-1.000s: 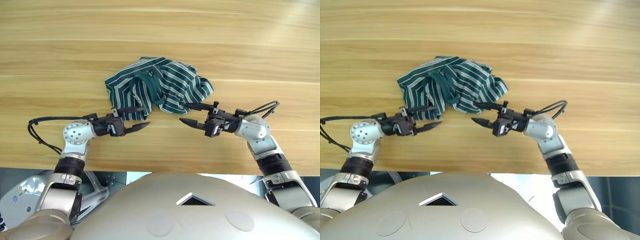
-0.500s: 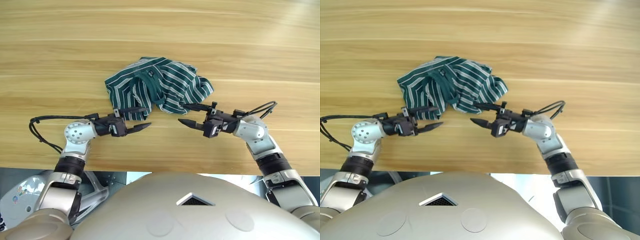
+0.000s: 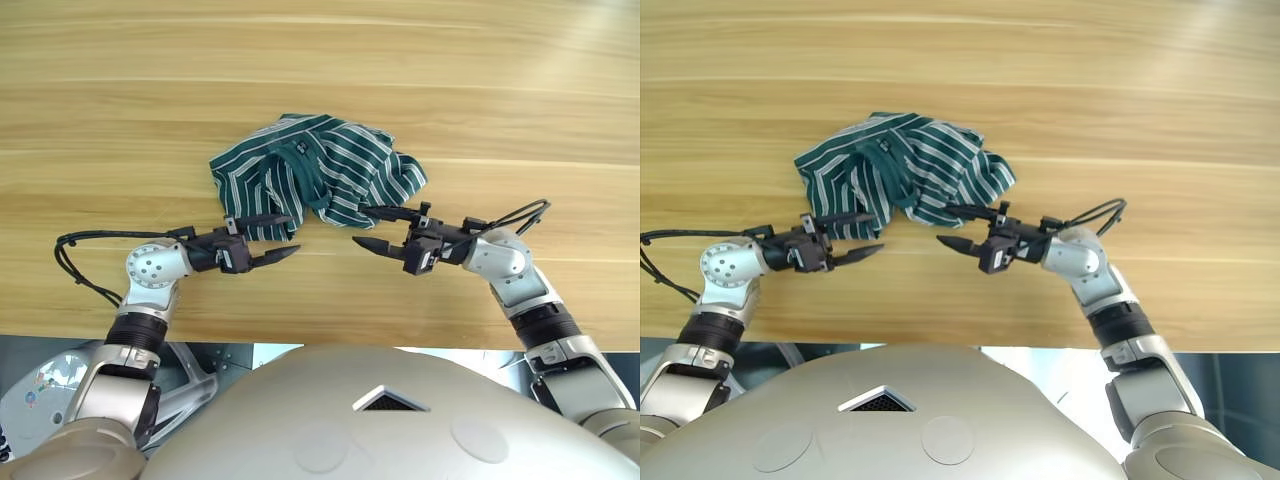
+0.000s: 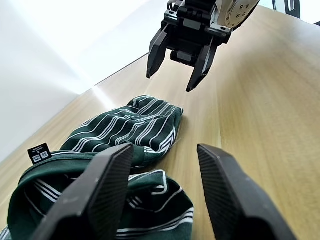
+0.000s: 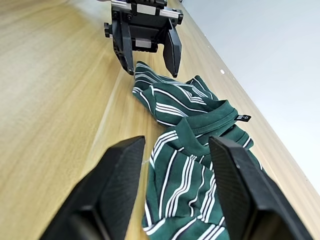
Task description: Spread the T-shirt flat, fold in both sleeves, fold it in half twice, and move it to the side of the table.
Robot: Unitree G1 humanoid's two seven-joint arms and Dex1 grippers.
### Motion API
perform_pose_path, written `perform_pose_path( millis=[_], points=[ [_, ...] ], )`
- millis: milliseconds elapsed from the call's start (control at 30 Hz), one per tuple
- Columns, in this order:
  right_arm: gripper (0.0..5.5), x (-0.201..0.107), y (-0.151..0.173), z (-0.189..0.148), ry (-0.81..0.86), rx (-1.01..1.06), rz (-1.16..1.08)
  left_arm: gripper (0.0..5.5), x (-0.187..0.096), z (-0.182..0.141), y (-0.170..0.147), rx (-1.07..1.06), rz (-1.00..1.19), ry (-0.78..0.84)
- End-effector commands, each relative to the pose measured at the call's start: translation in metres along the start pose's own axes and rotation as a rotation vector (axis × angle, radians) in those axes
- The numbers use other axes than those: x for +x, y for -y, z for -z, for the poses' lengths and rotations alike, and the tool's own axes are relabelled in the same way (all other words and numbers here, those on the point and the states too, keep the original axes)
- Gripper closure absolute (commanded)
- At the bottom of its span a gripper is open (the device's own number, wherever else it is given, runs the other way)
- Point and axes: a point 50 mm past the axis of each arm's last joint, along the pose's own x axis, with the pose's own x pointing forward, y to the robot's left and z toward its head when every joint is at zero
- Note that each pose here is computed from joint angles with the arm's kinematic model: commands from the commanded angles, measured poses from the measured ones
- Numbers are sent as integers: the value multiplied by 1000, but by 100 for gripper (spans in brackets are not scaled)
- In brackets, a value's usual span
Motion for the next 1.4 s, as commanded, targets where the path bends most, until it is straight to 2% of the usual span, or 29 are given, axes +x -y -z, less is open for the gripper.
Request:
perform_pose_path(
  millis=[33, 267, 700, 967, 1300, 1400],
  points=[
    [315, -2, 3, 1, -9, -21, -11, 312, -1, -2, -1, 15, 5, 5],
    [315, -3, -2, 6, -58, -26, -46, 312, -12, 11, 5, 40, 73, -139],
    [315, -2, -9, 15, -134, -34, -56, 312, -42, 11, -1, 167, 34, -357],
    [315, 9, -12, 30, -250, -34, -71, 312, -31, 11, 9, 161, 72, -332],
    [315, 13, -12, 34, -262, -30, -68, 312, -22, 14, 9, 152, 72, -301],
    [315, 12, -12, 34, -263, -30, -66, 366, -23, 18, 9, 149, 78, -325]
  ],
)
